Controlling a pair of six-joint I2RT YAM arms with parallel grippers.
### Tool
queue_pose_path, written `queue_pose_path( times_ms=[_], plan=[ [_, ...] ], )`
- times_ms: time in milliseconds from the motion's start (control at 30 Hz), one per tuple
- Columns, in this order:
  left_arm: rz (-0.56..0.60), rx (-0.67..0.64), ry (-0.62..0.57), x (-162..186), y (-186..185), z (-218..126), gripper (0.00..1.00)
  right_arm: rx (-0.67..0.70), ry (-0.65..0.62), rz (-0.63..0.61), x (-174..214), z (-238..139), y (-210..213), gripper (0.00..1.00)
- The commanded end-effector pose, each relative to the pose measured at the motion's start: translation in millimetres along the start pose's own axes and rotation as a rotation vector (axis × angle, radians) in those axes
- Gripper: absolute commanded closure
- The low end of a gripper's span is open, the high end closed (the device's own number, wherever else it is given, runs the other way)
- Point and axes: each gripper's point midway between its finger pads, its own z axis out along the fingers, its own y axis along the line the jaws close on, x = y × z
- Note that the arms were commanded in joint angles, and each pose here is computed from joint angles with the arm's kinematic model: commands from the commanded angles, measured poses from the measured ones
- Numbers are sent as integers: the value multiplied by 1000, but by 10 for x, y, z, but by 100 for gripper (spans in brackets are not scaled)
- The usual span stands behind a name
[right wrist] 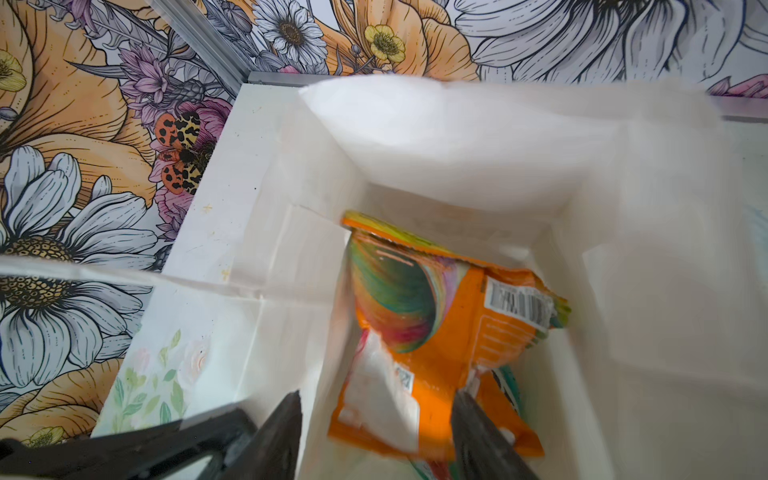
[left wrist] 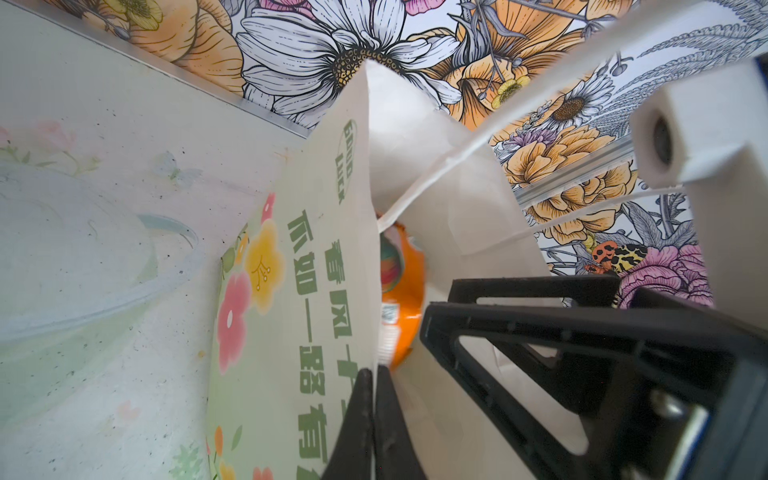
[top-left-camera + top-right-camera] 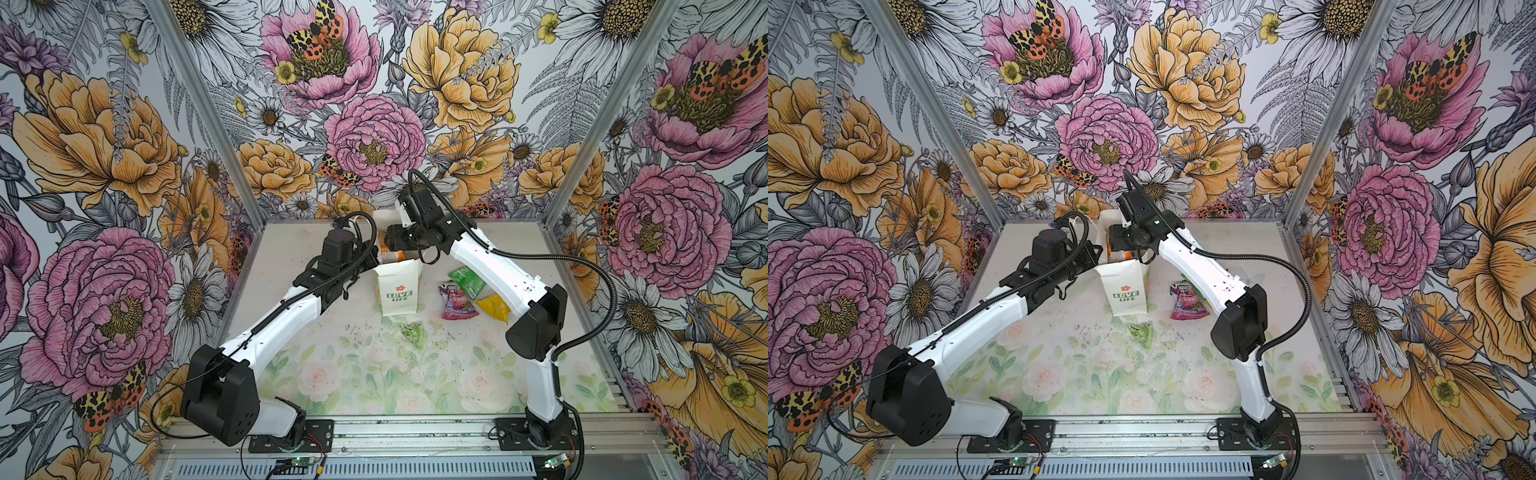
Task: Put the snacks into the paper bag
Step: 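Open the right gripper to release the orange packet inside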
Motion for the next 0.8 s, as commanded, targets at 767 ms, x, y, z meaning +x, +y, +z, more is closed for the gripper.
queue_pose_path(
  times_ms=[767],
  plan=[
    [6,3,-17,-53,30,-82,100,-96,-166,-128,-125,-1132,311,31]
  ],
)
